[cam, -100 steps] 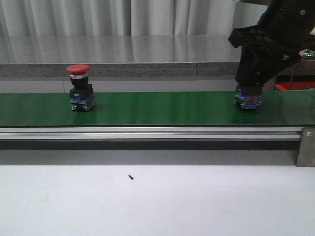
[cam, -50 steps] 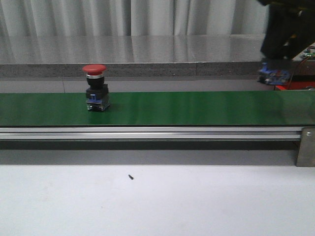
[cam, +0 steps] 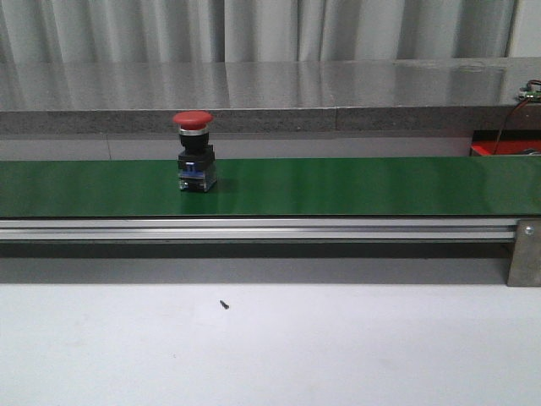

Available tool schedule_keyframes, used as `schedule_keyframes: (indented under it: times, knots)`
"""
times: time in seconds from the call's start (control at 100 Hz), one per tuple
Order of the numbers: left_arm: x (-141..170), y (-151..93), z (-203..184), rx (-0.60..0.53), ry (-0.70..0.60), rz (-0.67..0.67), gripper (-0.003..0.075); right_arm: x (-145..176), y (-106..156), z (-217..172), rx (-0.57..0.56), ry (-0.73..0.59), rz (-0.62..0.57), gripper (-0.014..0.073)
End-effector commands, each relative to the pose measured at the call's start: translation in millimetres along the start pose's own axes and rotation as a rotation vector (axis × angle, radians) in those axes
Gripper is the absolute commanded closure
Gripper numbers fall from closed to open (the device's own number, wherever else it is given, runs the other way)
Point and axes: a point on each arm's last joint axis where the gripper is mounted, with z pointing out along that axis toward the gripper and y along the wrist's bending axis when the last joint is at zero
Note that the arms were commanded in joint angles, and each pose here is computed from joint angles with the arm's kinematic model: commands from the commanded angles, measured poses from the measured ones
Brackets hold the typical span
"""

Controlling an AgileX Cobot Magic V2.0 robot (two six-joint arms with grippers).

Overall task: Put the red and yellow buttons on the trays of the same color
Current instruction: 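Lower the yellow button into the yellow tray and open the right gripper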

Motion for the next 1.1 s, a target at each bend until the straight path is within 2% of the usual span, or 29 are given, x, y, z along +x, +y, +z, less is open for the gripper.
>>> schedule_keyframes:
  times: [0.0, 0.2, 0.61, 0.86, 0.93, 1.09]
  knots:
    - [-14, 2, -2, -0.022, -0.082, -0.017, 0.074, -4, -16, -2, 0.058, -0.132, 0.097, 0.0377]
    - [-14, 2, -2, -0.022, -0.082, -0.017, 0.074, 6, -26, 17, 0.097, -0.165, 0.129, 0.0377]
    - [-14, 2, -2, -0.022, -0.082, -0.017, 0.074, 6, -48, 89, 0.122, 0.003, 0.181, 0.0377]
    - [-14, 2, -2, -0.022, -0.082, -0.017, 0.074, 12, -54, 113, 0.125, 0.08, 0.197, 0.0375]
    - [-14, 2, -2, -0.022, -0.082, -0.017, 0.074, 13, -54, 114, 0.125, 0.084, 0.195, 0.0338]
    - [-14, 2, -2, -0.022, -0.082, -0.017, 0.074, 13, -54, 113, 0.119, 0.1, 0.184, 0.0113]
